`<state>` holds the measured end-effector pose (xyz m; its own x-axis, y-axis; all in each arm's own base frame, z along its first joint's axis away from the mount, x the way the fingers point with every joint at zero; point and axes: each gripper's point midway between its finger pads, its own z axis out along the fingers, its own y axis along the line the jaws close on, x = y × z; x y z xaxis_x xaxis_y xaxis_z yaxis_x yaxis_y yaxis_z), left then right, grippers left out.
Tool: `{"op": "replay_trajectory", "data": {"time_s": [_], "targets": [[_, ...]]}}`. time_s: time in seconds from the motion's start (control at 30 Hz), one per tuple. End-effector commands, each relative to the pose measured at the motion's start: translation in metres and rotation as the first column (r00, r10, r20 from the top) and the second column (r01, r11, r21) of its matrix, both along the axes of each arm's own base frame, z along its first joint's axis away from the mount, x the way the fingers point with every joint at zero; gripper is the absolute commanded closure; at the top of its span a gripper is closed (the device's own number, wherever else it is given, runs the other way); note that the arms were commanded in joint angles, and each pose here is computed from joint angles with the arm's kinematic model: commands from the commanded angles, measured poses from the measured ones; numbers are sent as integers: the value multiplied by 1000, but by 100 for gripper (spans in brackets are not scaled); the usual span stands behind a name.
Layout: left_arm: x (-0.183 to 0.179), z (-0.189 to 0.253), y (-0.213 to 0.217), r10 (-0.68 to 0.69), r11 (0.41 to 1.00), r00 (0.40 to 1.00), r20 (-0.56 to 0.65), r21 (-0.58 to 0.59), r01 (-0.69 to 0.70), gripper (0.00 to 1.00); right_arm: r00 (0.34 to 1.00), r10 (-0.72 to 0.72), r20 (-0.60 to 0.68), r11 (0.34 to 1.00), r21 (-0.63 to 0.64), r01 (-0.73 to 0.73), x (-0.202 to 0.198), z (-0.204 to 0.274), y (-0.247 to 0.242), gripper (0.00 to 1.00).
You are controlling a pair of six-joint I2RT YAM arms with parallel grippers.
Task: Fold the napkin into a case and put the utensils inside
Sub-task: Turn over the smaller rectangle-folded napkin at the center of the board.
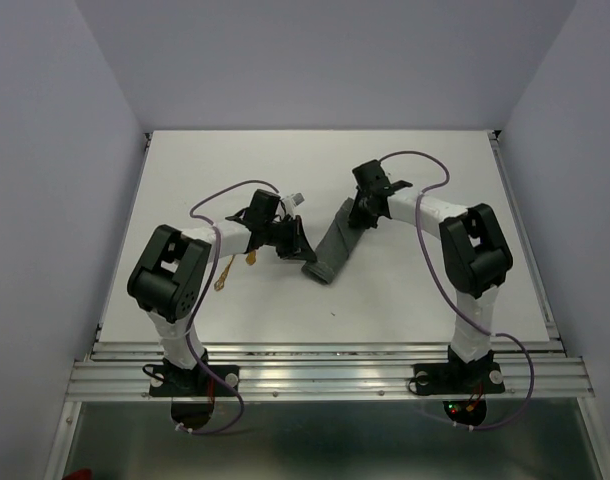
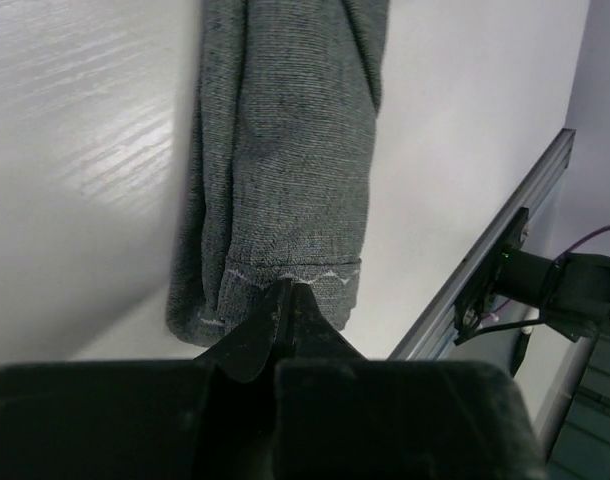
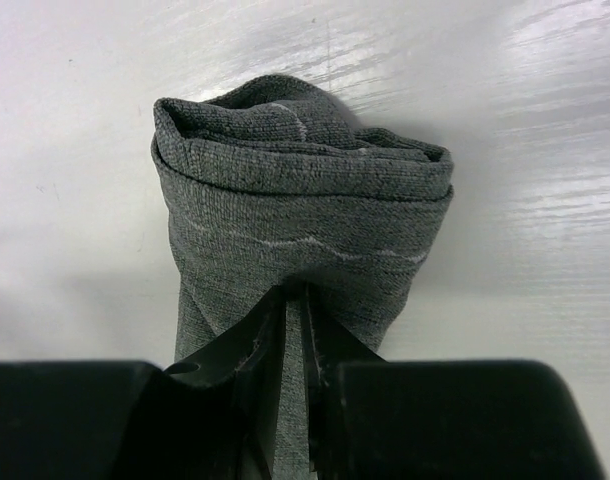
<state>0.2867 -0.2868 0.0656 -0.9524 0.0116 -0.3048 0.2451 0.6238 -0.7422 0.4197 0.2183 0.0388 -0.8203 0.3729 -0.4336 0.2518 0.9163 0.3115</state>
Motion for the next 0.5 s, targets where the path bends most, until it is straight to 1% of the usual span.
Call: {"op": "replay_trajectory", "data": {"time_s": [0.0, 0.13, 0.27, 0.37, 0.4, 0.47], "targets": [[7, -19, 4, 21, 998, 1000, 3, 52, -21, 100, 997, -19, 74, 999, -35, 22, 4, 35, -10, 83], [11, -22, 5, 33, 997, 999, 12, 70, -34, 100, 994, -20, 106, 998, -48, 26, 14, 47, -10, 82], [14, -25, 10, 49, 993, 998, 28, 108, -52, 100, 993, -37, 114, 998, -53, 43, 23, 47, -8, 82], [15, -27, 10, 51, 992, 998, 21, 111, -53, 100, 992, -48, 114, 996, -75, 57, 32, 39, -9, 82], [14, -26, 8, 41, 994, 999, 17, 103, -43, 100, 993, -57, 102, 993, -93, 67, 34, 29, -11, 82], [12, -29, 7, 37, 993, 999, 11, 110, -38, 100, 992, -65, 108, 991, -108, 77, 42, 27, -10, 82]]}}
